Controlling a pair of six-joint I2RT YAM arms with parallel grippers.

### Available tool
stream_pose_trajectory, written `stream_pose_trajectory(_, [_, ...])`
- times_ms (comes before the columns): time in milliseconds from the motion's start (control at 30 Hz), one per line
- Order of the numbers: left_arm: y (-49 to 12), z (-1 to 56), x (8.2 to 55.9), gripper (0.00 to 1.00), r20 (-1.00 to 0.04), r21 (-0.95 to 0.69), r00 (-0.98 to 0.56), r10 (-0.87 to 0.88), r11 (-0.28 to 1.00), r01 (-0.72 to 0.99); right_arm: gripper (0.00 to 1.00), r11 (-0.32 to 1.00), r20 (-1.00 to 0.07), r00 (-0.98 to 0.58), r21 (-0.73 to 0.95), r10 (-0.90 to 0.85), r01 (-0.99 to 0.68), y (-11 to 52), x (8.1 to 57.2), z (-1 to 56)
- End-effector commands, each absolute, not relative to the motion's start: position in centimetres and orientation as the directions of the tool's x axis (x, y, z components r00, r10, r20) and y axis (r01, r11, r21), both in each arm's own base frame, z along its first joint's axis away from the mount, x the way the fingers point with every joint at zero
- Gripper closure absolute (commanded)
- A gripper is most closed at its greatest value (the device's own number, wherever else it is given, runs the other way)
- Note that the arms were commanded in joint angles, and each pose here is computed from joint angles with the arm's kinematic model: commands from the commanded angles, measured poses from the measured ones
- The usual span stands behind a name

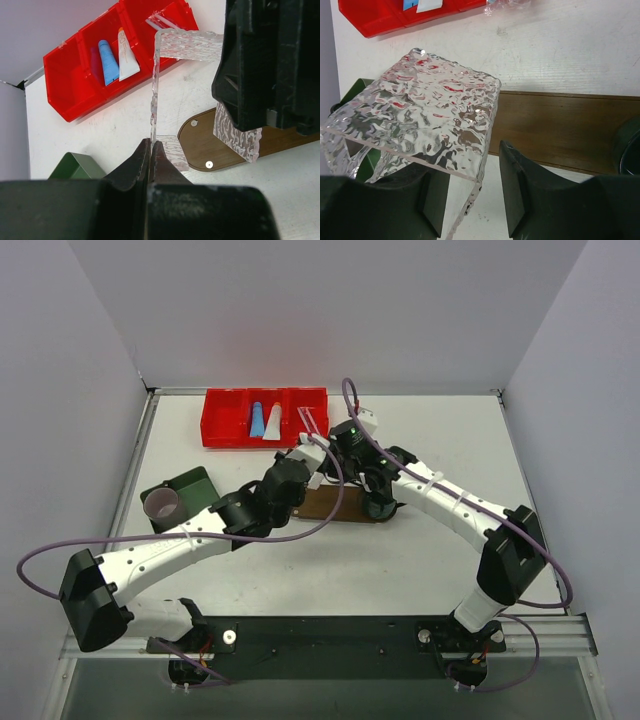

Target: Prepare toiletry sets of a toothbrush and toothpaste on the tray

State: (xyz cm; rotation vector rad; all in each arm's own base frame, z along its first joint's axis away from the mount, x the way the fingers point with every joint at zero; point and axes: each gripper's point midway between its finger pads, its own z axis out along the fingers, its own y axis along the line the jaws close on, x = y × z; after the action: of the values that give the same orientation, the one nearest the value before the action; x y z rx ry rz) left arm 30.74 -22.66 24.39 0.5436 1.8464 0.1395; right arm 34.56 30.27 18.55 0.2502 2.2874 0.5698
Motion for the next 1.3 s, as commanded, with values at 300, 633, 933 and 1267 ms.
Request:
stream_pose_trajectory(300, [-24.5,26.0,30.2,1.00,-0.876,0.417,-0.135,0.464,0.866,0.276,0.95,0.849,-0.612,-0.666,0.524,0.426,0.061,31.2,35.4,19.0])
stream_pose_trajectory(633, [-25.7,26.3,29.1,0.64,-0.897,0.363,-0.115,0.428,0.859,0.361,1.00,0.796,-0.596,-0.614,0.598,0.518,0.091,30.8,36.1,19.8])
stream_pose_trajectory(933, [-27.3,27.1,27.8,0.34,-0.928,0.261,-0.115,0.354,0.840,0.476,1.00,0.746,-0.595,-0.558,0.662,0.578,0.066,29.3,36.5,21.2])
stream_pose_trajectory(1267, [-28.0,32.7,24.8,0.13,-0.988,-0.073,-0.144,0.055,0.657,0.751,1.00,0.741,-0.633,-0.567,0.669,0.528,-0.056,27.0,37.1,22.9])
